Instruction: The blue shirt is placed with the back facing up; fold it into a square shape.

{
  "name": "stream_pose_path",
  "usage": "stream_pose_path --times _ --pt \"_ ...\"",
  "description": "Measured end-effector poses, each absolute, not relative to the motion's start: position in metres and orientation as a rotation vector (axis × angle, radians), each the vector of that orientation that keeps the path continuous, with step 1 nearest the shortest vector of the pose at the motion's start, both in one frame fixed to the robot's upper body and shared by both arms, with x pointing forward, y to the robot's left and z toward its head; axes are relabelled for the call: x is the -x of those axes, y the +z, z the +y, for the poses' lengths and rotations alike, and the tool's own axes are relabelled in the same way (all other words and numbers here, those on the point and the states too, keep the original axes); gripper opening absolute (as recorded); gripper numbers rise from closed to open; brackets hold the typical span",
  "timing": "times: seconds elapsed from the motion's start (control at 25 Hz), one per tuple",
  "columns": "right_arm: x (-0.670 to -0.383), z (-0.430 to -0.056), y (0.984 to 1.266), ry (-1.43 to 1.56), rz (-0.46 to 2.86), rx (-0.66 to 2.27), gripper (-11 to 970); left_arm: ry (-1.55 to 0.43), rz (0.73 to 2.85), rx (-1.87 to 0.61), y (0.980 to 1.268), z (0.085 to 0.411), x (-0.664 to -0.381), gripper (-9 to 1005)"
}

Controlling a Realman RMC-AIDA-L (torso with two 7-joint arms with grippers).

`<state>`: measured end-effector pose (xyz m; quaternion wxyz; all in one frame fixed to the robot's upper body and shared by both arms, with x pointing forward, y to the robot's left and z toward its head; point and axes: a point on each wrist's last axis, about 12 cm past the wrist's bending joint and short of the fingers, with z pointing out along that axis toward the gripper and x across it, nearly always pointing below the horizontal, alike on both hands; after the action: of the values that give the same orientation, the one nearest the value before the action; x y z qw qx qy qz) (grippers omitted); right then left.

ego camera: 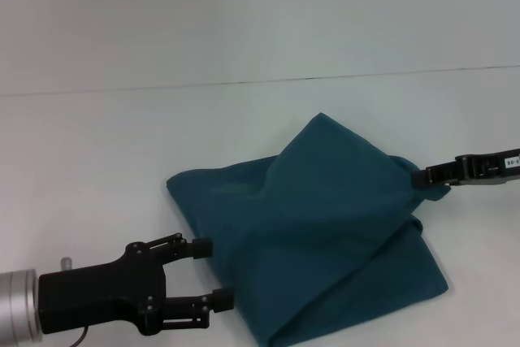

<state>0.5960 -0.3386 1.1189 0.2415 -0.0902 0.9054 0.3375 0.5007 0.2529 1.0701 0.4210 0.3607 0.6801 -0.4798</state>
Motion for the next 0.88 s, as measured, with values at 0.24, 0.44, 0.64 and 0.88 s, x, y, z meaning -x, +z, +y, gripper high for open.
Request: stream_pose_path --times 0.24,0.44,0.64,0.88 --pt "-0.595 -0.34 1.115 0.914 2.482 0.231 408 -1.205 1.706 -0.904 1.07 0.252 -0.5 907" --pt "-0.594 -0.342 1.111 0.901 2.486 0.206 366 -1.209 1.706 -0.903 1.069 0.252 -0.5 905" --pt "-0.593 -0.342 1.108 0.9 2.492 0.193 302 -1.218 1.706 -0.9 1.069 0.25 -0.5 906" --pt "-0.593 -0.34 1.107 0.909 2.493 0.209 296 -1.22 1.708 -0.899 1.069 0.25 -0.5 907"
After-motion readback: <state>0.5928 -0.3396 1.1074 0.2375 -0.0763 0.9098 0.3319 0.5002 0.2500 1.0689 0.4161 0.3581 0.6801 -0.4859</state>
